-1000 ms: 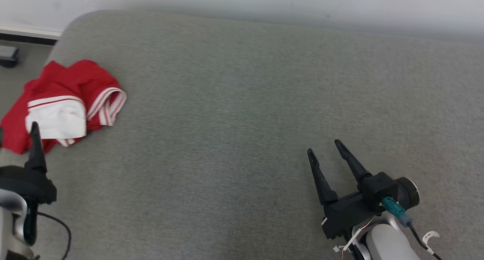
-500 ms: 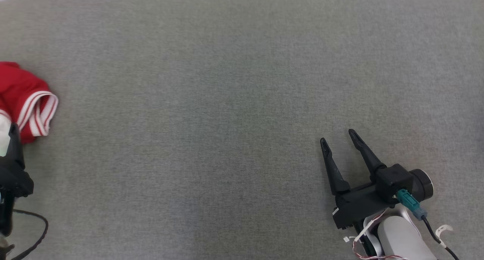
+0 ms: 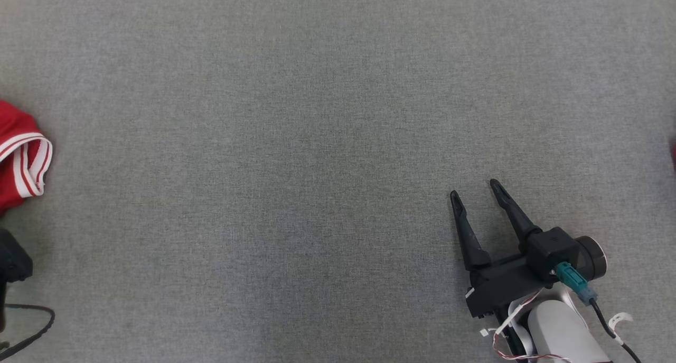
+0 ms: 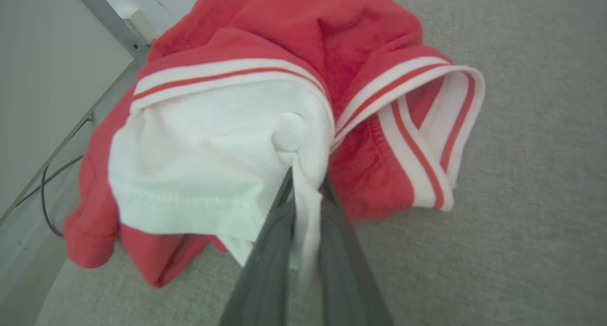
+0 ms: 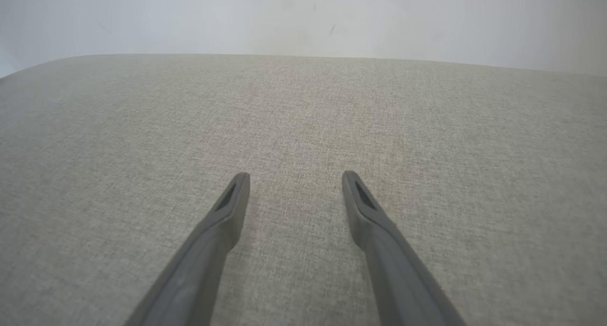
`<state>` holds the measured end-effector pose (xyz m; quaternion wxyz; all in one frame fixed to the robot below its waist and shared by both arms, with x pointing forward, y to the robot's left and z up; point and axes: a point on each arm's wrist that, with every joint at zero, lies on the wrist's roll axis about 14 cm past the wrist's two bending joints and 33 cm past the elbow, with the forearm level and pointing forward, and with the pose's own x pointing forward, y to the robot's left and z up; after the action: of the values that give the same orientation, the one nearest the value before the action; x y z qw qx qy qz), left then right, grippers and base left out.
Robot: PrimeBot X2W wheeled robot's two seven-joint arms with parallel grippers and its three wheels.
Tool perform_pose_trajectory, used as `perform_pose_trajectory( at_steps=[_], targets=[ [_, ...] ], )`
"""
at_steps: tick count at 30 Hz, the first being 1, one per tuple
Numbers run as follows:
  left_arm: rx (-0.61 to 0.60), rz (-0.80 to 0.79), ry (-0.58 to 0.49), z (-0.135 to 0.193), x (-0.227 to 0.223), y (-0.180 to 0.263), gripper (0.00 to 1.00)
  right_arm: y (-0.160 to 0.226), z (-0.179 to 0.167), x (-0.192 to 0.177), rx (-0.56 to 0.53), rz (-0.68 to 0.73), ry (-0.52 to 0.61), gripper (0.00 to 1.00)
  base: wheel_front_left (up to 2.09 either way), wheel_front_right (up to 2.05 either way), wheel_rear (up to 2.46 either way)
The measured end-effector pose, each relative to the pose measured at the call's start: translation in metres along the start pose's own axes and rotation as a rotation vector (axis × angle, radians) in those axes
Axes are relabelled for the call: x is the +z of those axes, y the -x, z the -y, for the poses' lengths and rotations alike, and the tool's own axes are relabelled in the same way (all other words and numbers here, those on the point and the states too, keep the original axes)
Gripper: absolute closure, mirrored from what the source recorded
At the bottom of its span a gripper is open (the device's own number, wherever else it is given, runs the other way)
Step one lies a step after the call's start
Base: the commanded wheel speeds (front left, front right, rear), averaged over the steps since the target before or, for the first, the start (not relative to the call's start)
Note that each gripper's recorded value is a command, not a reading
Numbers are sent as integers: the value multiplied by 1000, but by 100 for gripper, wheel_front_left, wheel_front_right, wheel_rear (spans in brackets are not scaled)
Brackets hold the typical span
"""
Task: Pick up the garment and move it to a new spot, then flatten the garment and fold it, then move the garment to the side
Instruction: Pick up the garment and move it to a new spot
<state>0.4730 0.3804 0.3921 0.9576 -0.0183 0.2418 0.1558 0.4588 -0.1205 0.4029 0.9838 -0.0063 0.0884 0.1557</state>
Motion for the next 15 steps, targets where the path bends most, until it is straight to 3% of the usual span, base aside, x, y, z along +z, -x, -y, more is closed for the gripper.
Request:
perform_pose_trajectory(
  at_steps=[4,8,13,15],
  targets=[
    [-2,37,-18,-3,11,3,100,1,-3,6,-1,12,-7,0,0,0,0],
    [-36,143,-78,4,54,4,100,5,-6,17,-10,38,-32,0,0,0,0],
    [-152,254,-138,44,95,9,100,11,-9,26,-22,59,-54,0,0,0,0],
    [-241,332,-168,78,120,17,100,18,-9,32,-36,74,-68,0,0,0,0]
  ],
)
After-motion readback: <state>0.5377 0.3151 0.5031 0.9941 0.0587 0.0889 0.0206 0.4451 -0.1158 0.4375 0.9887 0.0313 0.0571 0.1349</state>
